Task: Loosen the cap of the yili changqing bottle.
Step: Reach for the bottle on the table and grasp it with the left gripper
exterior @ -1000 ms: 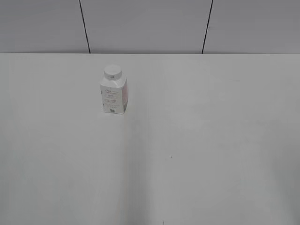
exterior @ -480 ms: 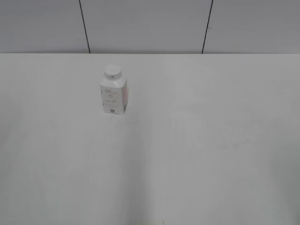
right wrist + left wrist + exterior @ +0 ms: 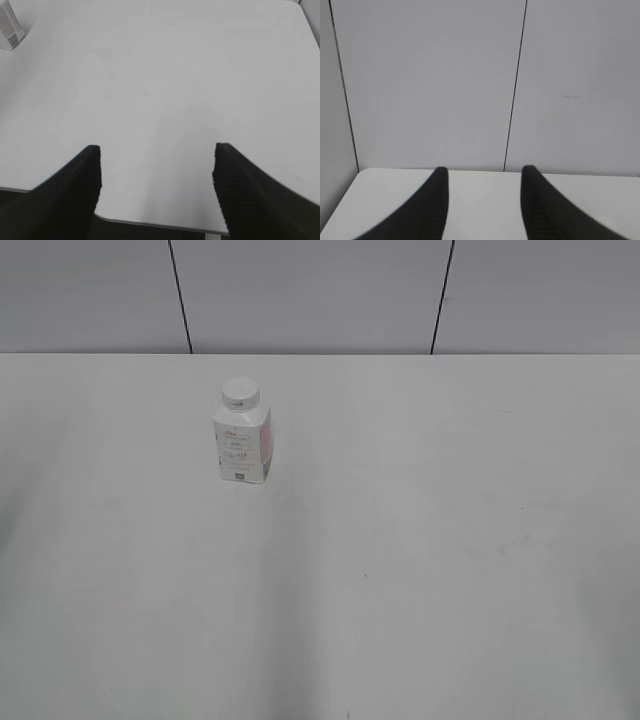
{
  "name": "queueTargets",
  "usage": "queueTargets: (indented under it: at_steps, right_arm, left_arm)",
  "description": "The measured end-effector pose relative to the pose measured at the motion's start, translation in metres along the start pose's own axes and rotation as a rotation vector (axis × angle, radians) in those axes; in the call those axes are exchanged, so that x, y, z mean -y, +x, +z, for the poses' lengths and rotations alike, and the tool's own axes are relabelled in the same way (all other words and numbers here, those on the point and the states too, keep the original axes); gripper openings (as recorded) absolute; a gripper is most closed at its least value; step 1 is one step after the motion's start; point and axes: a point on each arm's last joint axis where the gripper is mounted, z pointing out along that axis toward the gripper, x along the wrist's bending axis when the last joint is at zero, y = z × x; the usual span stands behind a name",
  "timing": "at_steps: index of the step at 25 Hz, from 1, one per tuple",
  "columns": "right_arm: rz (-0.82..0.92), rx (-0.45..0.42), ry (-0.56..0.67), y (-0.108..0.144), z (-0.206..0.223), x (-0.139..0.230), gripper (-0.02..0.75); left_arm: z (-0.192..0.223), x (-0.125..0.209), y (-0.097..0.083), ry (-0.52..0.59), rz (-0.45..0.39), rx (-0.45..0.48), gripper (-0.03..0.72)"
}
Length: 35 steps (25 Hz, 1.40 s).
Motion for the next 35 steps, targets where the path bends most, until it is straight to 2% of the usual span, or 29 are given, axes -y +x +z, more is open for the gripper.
queueTargets:
  at_steps: [7,15,19,24,27,30,35]
  right_arm:
    - [0.0,0.0,-0.001,0.0,0.0,0.0,0.553]
    - [0.0,0.0,-0.001,0.0,0.0,0.0,0.553]
    - [0.0,0.0,-0.001,0.0,0.0,0.0,0.553]
    - [0.0,0.0,-0.001,0.0,0.0,0.0,0.553]
    - [0.0,0.0,-0.001,0.0,0.0,0.0,0.553]
    - [0.0,0.0,-0.001,0.0,0.0,0.0,0.553]
    - [0.0,0.0,-0.001,0.0,0.0,0.0,0.553]
  left_arm:
    - [0.027,0.007,-0.001,0.037,-0.02,0.005,0.307]
    - [0.083,0.037,-0.001,0.172,-0.036,0.003,0.307]
    - [0.113,0.052,-0.001,0.166,-0.024,0.008,0.305]
    - [0.147,0.073,-0.004,0.117,0.044,0.047,0.274]
    - [0.165,0.092,-0.005,0.129,0.043,0.063,0.264]
    - [0.181,0.114,-0.009,0.154,0.029,0.105,0.26]
    - [0.197,0.133,-0.022,0.051,-0.005,0.26,0.259]
